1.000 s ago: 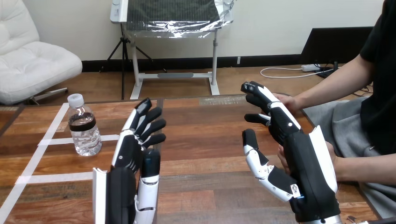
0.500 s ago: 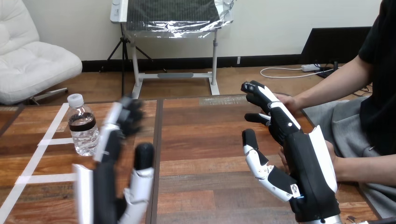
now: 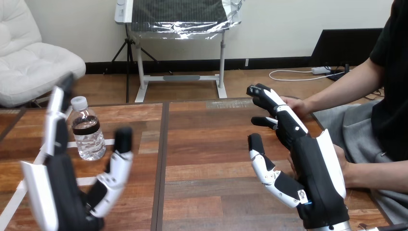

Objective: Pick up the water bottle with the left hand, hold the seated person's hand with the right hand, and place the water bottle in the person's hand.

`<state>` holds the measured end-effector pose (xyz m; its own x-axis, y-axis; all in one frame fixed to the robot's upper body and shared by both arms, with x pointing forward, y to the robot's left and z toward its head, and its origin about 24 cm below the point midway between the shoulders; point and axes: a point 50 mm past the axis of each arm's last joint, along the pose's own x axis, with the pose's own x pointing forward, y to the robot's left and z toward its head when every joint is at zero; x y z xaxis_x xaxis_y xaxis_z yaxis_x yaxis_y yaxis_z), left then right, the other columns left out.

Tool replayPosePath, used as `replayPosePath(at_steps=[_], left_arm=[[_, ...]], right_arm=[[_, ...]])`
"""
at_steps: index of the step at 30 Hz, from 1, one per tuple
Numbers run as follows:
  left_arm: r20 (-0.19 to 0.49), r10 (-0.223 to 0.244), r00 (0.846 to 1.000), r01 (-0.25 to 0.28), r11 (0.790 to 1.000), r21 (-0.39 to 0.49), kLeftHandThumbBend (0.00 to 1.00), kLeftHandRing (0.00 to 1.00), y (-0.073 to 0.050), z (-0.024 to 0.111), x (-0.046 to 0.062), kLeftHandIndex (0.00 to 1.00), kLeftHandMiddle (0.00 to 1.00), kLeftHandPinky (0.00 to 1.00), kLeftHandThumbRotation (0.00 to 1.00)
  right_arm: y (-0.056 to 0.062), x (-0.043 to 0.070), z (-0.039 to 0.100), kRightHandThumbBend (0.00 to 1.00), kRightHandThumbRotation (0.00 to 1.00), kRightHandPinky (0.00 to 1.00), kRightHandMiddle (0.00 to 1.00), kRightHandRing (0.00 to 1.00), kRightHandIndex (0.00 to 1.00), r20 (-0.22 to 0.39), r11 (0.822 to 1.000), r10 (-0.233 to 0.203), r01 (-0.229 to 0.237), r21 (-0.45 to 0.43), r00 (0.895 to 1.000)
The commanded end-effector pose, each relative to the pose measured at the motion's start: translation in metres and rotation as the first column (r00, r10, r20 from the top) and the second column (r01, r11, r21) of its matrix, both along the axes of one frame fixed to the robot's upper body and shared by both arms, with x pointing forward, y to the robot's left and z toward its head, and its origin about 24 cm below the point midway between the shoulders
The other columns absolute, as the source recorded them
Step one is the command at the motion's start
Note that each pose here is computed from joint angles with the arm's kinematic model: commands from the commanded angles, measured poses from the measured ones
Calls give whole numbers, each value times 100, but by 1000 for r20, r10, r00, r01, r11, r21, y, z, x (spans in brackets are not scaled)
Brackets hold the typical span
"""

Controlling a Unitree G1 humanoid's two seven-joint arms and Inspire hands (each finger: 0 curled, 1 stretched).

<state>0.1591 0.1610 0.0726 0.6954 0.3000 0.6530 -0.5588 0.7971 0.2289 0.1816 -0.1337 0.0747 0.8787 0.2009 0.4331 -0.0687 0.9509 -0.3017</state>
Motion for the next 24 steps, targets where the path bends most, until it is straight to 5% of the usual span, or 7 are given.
replayPosePath(at_steps=[1, 24], left_arm=[[115, 43, 992, -48, 998, 35, 56, 89, 2, 20, 13, 88, 90, 86, 63], [94, 122, 988, -134, 980, 144, 62, 95, 27, 20, 36, 92, 93, 92, 75]], right_arm=[[3, 12, 12, 10, 0, 76, 93, 88, 86, 81, 1000, 1, -2, 11, 997], [4, 14, 12, 10, 0, 76, 93, 89, 86, 78, 1000, 1, -2, 13, 997]])
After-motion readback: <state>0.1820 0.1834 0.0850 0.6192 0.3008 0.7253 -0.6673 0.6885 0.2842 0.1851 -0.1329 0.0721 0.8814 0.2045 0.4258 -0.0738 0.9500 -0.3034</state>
